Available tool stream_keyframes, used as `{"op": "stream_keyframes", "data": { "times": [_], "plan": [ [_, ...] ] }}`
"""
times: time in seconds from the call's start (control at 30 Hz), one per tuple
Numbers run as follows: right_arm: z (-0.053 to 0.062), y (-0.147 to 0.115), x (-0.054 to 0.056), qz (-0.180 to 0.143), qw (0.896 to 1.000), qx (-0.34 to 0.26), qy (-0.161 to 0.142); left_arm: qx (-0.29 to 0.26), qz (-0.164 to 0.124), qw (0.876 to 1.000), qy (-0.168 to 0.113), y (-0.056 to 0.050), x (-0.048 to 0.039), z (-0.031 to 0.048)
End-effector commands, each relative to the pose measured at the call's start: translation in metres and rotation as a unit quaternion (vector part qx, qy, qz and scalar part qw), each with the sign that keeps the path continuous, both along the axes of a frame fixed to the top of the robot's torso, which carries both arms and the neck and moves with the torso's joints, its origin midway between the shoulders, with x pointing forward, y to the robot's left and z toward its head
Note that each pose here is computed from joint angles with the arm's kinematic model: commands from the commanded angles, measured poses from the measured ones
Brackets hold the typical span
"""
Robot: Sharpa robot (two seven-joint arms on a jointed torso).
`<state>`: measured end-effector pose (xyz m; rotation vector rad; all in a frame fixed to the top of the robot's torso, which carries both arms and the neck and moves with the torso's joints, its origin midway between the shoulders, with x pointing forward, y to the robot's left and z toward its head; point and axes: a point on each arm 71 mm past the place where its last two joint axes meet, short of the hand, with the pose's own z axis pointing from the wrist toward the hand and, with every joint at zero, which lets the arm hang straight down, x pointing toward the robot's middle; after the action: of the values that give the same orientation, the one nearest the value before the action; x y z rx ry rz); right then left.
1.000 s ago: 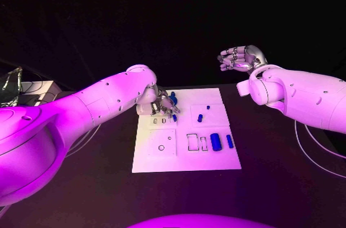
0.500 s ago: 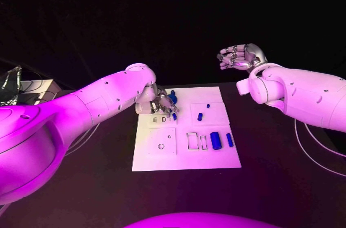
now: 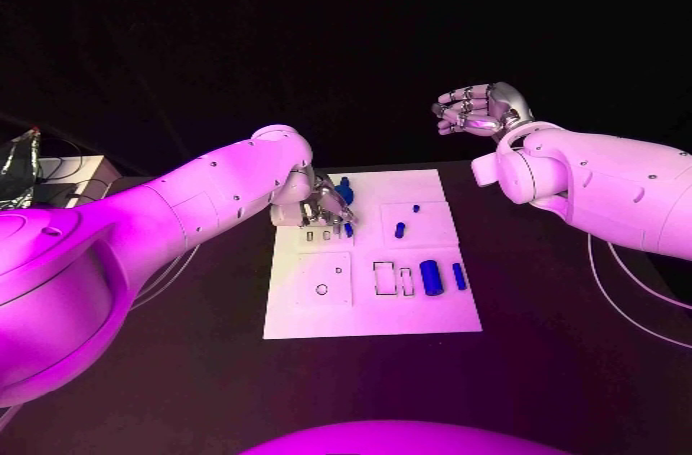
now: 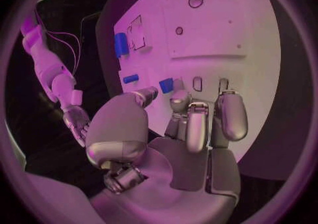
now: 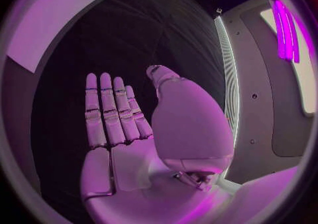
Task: Assemble the parts on the task board
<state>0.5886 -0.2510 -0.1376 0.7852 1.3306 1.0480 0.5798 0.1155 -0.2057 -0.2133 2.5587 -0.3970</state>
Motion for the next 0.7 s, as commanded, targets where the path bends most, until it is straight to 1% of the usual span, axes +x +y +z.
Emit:
{"op": "stream_keyframes", "data": {
  "times": [0.03, 0.3, 0.7],
  "plan": [
    [0.0024, 0.0018, -0.0002, 0.006, 1.0, -0.002, -0.008, 0.002, -0.01, 1.0, 0.006, -0.0037, -0.0018, -0.0013],
    [0.0038, 0.0023, 0.0001, 0.007, 1.0, -0.002, -0.008, 0.001, -0.01, 1.0, 0.006, -0.0057, -0.0025, -0.003],
    [0.0048, 0.0029, 0.0004, 0.009, 1.0, -0.006, -0.008, -0.001, -0.008, 1.0, 0.003, -0.0063, -0.0027, -0.0031]
  ]
}}
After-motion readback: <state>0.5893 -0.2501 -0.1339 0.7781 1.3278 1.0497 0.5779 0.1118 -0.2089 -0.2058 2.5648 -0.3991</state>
